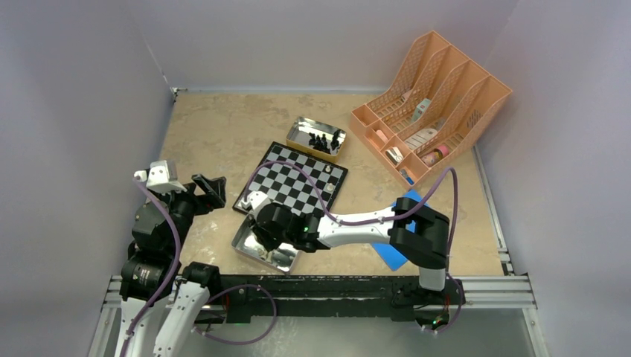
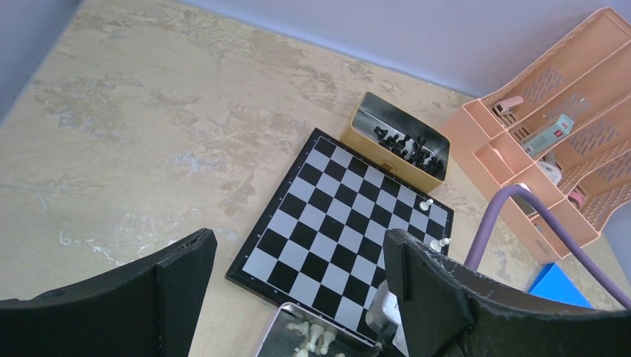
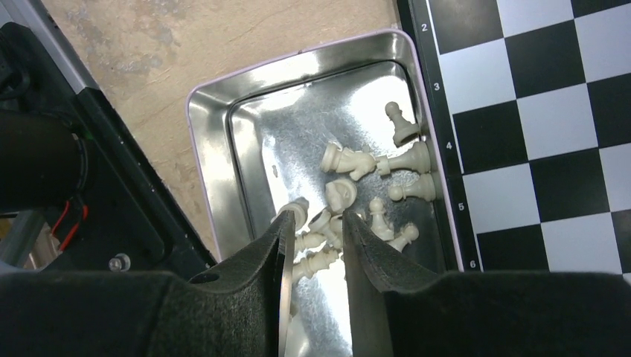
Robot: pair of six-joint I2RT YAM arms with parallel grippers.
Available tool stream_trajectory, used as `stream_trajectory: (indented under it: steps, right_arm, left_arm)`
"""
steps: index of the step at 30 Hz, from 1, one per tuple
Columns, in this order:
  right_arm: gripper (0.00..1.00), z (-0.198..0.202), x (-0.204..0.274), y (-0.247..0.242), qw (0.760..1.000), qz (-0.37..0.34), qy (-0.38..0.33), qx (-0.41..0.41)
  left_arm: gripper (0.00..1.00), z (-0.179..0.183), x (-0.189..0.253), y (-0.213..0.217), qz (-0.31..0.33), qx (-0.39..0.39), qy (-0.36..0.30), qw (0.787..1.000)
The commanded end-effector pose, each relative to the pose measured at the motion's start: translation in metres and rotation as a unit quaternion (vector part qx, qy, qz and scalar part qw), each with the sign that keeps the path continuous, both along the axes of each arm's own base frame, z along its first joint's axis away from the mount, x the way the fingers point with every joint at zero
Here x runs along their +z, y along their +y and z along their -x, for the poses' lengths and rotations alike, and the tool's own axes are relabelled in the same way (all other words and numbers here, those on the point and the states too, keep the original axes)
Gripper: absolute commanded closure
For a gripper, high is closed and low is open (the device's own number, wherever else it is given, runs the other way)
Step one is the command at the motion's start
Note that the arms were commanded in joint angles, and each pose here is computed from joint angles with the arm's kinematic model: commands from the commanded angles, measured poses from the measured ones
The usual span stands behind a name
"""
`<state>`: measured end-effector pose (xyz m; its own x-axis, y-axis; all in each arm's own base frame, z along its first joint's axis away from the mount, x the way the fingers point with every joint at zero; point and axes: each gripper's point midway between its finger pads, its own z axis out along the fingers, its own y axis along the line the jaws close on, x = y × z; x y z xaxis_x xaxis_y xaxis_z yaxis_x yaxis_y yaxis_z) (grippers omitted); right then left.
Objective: Set up the chess pieces on the board
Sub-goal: Pick up the chess piece from the storage box.
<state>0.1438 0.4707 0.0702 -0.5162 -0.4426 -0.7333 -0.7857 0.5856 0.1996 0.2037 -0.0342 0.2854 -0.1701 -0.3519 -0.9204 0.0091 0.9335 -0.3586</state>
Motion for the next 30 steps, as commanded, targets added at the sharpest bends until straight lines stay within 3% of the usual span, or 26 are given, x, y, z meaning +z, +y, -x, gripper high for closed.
stream_trajectory:
  steps: [1, 14, 30]
  right_arm:
    - [0.68, -0.011, 0.024, 0.021, 0.999, -0.031, -0.034, 0.006]
    - [0.69, -0.016, -0.003, 0.021, 0.999, 0.000, -0.036, 0.001]
    - [0.90, -0.015, 0.005, 0.017, 0.999, -0.019, -0.049, 0.011]
  left_arm:
    - [0.17, -0.002, 0.012, 0.004, 0.008, 0.012, -0.022, 1.000]
    - [0.17, -0.002, 0.012, 0.003, 0.008, 0.012, -0.021, 1.000]
    - [0.17, -0.003, 0.011, 0.002, 0.008, 0.009, -0.018, 1.000]
